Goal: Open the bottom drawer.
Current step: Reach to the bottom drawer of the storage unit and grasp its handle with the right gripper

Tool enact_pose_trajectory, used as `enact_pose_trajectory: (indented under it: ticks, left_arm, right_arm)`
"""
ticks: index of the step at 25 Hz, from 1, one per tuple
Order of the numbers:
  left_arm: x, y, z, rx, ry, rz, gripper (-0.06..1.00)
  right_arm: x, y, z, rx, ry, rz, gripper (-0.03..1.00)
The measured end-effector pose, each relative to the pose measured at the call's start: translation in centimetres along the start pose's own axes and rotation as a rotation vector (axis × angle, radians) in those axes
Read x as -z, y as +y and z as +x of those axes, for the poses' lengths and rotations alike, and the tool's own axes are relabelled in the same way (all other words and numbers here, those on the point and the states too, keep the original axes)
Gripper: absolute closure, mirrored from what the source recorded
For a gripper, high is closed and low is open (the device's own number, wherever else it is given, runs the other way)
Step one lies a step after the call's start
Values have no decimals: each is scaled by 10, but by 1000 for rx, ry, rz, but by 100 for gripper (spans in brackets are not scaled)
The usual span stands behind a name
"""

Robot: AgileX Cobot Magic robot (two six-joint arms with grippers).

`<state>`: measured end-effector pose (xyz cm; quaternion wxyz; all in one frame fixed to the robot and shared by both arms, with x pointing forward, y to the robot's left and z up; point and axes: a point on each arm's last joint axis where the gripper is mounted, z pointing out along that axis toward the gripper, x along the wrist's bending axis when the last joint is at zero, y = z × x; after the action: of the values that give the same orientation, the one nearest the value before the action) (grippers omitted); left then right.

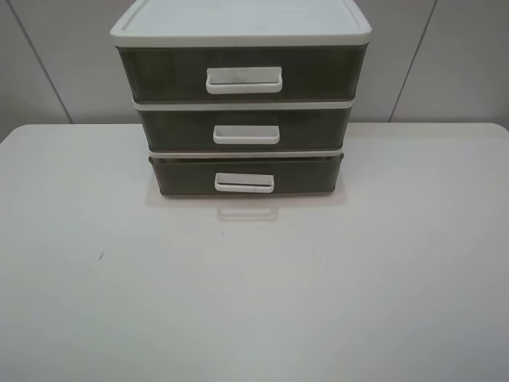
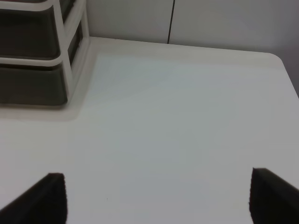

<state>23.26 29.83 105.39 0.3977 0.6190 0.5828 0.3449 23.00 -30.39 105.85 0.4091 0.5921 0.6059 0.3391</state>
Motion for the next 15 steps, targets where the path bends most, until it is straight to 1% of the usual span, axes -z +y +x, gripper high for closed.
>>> enact_pose_trajectory:
  ticks: [15]
  left_arm:
    - [0,0,0,0,0,0,20]
  right_arm:
    - [0,0,0,-3,2,0,19]
